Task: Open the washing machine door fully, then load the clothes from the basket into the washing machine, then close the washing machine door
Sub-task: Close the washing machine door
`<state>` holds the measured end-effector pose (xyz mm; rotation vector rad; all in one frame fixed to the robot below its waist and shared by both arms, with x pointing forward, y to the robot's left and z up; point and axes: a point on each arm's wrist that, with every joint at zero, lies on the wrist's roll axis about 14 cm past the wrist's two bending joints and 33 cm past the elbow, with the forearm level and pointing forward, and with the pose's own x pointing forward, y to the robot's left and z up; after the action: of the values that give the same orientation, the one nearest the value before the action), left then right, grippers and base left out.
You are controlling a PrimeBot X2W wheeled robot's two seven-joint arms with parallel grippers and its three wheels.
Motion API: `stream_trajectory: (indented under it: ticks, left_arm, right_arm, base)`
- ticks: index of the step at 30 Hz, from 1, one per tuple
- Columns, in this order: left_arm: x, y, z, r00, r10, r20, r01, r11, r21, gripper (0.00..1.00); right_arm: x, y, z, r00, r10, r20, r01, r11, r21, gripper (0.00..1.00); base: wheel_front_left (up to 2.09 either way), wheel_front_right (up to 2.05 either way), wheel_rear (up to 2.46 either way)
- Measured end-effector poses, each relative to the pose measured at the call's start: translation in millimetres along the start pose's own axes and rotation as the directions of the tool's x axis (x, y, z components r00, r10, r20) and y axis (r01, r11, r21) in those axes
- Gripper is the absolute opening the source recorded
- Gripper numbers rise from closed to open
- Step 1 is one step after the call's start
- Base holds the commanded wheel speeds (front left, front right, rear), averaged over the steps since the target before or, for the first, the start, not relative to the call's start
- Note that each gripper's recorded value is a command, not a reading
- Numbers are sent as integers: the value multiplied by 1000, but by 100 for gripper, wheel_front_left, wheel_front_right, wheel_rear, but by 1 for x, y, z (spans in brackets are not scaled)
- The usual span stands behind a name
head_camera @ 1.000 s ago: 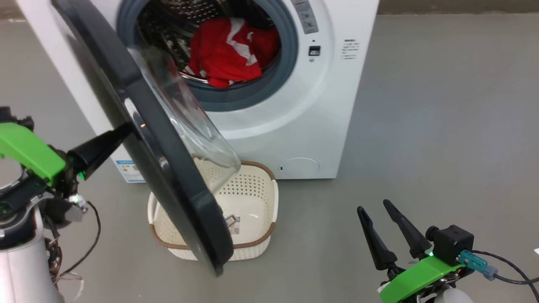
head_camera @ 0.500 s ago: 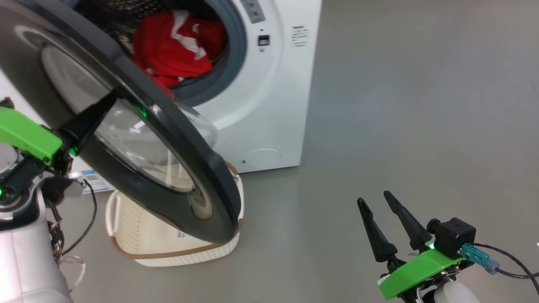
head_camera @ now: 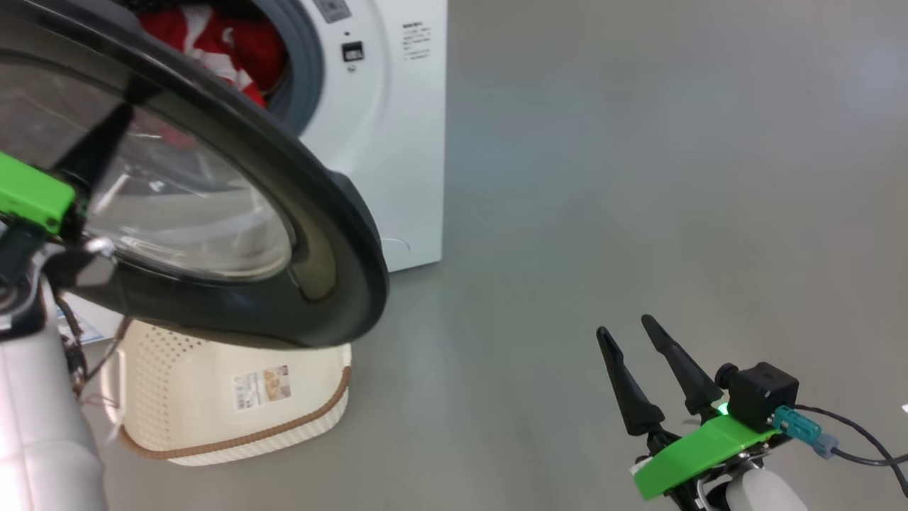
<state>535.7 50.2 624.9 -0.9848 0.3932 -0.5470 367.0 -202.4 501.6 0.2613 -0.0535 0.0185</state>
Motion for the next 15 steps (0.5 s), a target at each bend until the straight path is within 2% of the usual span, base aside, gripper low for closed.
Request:
stream_trajectory:
  ticks: [5,15]
  left_arm:
    - [18,11,15,998,25,63,-26,1000,17,0]
    - [48,25,18,996,39,82,-41,999,19,0]
  right_arm:
    - [1,-6,4,1000,-25,12,25,1000,-2,100]
    - [-7,-20,2,997,-77,4,77,997,-4,100]
  base:
    - [0,0,0]
    - [0,0,0]
